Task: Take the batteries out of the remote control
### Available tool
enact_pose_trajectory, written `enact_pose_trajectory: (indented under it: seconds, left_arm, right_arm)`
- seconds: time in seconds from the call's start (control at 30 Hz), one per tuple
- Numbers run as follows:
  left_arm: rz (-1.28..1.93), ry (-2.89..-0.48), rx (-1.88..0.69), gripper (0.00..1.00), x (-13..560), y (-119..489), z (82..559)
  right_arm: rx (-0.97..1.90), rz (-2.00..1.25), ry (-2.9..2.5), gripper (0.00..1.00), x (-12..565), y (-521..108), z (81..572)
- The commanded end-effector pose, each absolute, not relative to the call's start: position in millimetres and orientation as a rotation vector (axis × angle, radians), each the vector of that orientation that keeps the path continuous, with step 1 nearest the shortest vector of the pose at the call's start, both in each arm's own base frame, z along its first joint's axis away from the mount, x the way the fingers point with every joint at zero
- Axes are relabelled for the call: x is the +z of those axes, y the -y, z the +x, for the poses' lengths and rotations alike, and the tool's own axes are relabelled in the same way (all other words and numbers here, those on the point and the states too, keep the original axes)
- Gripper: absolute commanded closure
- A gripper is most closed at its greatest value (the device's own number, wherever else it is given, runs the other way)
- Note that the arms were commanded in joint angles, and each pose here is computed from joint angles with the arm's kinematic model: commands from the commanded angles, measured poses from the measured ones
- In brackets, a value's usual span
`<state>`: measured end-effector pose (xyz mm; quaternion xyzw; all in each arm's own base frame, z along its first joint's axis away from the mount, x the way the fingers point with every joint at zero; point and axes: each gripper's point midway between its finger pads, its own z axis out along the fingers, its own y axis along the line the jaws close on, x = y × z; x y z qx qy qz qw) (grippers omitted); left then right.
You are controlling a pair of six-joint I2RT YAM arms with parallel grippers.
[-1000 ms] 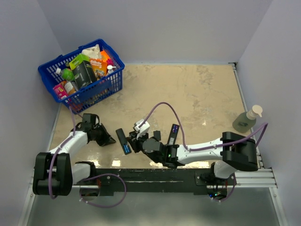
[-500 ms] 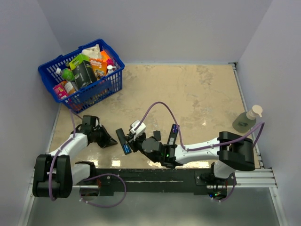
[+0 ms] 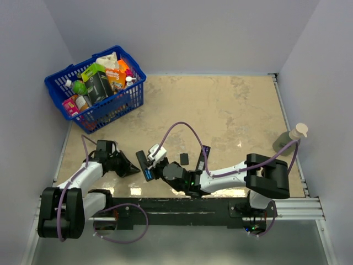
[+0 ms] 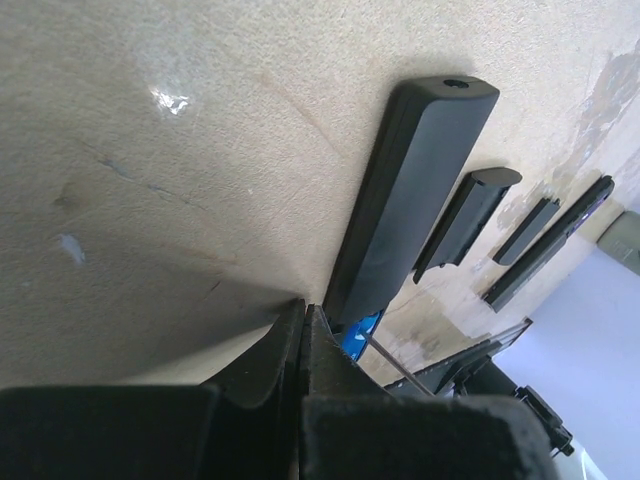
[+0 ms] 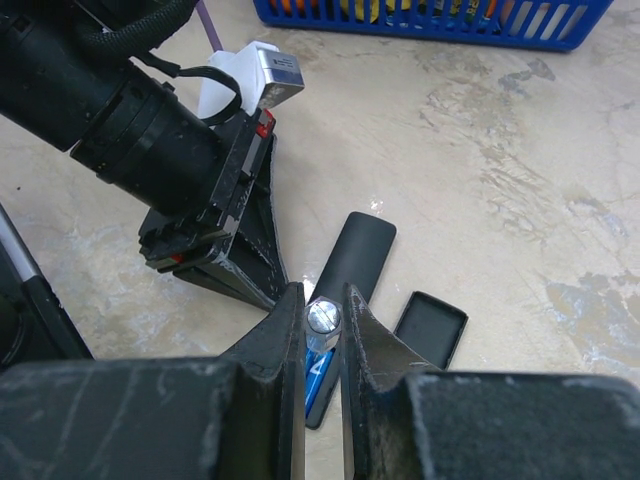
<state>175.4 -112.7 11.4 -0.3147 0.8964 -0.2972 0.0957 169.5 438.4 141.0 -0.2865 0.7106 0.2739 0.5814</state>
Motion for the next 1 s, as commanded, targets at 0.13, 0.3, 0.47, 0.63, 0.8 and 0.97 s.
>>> enact_pose_trajectory:
  seconds: [0.13,0.3,0.47,0.63,0.8,0.97]
  left_arm:
    - [-1.006,-2.682,-0.852,1.0,1,110,161]
    - [-1.016,-2.691,-0.86,1.0,-2,111,158]
    - [-1.015,-2.702,-0.887,1.0,-3,114,155]
    - [-1.019,-2.703,-0.882,1.0,-2,114,153]
    - [-1.029,-2.7,-0.875,1.0,-2,113,148]
    - [-1.043,-2.694,-0.881,1.0,-3,114,146]
  right_arm:
    - [0.678,-0.687,-1.609,1.0,149,-447,167]
    - [0.715,-0.693,-1.623,1.0,141,-446,161]
    - [0.75,-0.725,-1.636,1.0,127,-441,151]
    - [0.722,-0.724,-1.665,1.0,115,-430,152]
    - [0.681,-0.687,-1.705,1.0,106,-416,155]
    - [0.686,-0.715,-1.719,1.0,98,-416,148]
